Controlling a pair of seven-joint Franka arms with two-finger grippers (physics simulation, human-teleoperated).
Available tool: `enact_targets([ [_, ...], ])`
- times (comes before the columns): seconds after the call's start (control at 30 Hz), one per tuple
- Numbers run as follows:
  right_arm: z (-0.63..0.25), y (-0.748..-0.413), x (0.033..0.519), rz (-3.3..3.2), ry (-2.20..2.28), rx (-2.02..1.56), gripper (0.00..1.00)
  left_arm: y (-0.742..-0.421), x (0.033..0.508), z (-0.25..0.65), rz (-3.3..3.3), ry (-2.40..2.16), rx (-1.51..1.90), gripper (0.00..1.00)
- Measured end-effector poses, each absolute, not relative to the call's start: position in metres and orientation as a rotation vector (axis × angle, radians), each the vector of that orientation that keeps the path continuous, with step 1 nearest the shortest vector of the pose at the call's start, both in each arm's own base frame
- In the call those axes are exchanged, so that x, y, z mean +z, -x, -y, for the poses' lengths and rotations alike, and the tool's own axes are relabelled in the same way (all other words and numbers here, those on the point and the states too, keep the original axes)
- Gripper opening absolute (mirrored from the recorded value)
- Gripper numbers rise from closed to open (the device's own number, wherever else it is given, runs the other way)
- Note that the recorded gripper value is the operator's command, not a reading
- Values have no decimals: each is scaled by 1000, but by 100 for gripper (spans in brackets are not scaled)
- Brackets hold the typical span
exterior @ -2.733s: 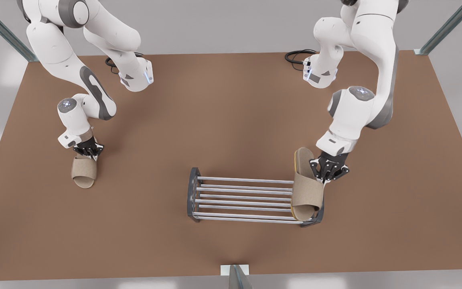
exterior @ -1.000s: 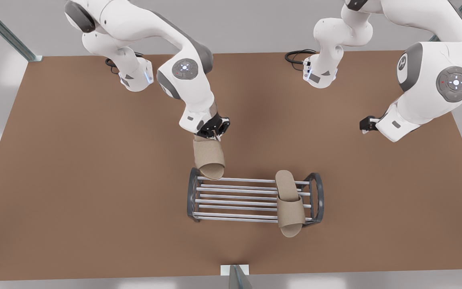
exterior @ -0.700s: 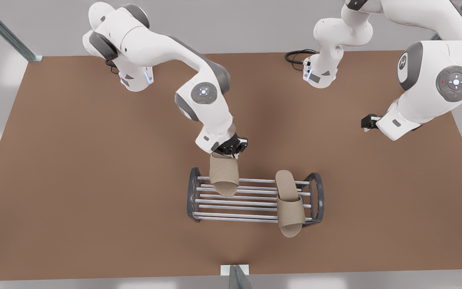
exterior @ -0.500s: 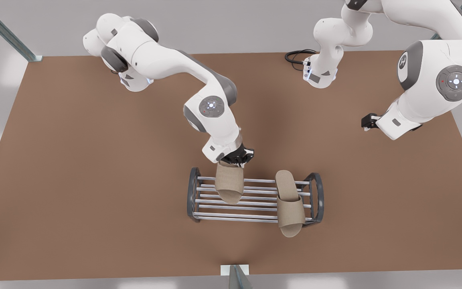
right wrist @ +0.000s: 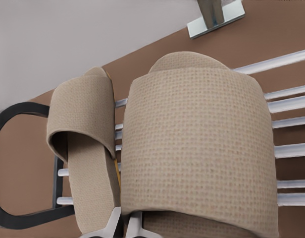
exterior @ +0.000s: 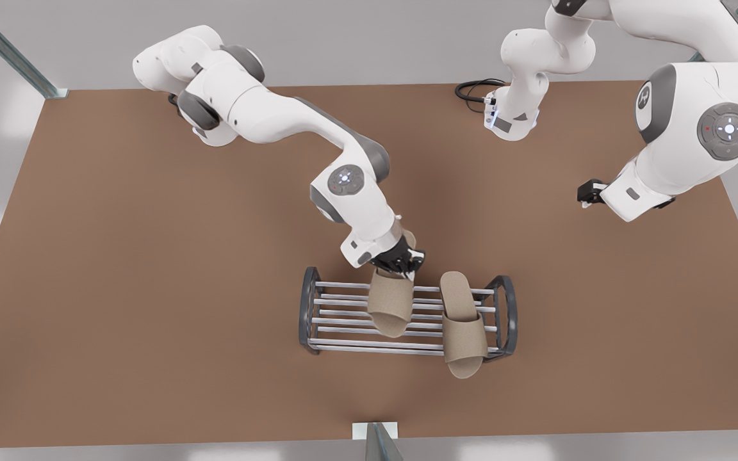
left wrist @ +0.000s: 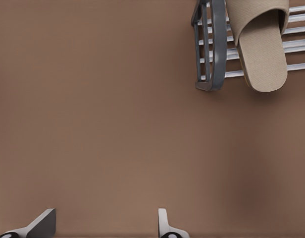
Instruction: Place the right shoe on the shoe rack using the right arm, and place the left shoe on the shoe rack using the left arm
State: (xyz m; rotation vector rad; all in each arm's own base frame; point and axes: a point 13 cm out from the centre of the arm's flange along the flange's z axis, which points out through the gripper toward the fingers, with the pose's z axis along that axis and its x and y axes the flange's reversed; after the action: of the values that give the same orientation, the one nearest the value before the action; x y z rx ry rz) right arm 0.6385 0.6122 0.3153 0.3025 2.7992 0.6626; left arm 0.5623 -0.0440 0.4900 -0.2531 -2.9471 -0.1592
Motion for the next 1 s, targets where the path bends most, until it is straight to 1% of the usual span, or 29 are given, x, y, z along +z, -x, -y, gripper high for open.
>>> enact_targets([
  [0.1, -624, -638, 324, -2764, -311, 712, 21, -563, 490, 44, 2948, 257, -159, 100],
  [0.2, -640, -638, 319, -2731, -315, 761, 21, -564, 490, 44, 2950, 260, -158, 100],
  [0.33, -642, -653, 306, -2686, -349, 809, 21, -563, 492, 44, 2952, 263, -158, 100],
  [0.8, -655, -668, 312, -2557, -379, 947, 21, -559, 504, 47, 2971, 277, -138, 100],
  [0.83, -656, -669, 312, -2552, -379, 951, 50, -559, 507, 48, 2978, 281, -131, 100],
  [0.87, -656, -669, 313, -2548, -380, 955, 100, -558, 510, 49, 2985, 285, -125, 100],
  [1.0, -654, -673, 317, -2532, -381, 963, 100, -555, 519, 55, 3005, 304, -111, 100],
])
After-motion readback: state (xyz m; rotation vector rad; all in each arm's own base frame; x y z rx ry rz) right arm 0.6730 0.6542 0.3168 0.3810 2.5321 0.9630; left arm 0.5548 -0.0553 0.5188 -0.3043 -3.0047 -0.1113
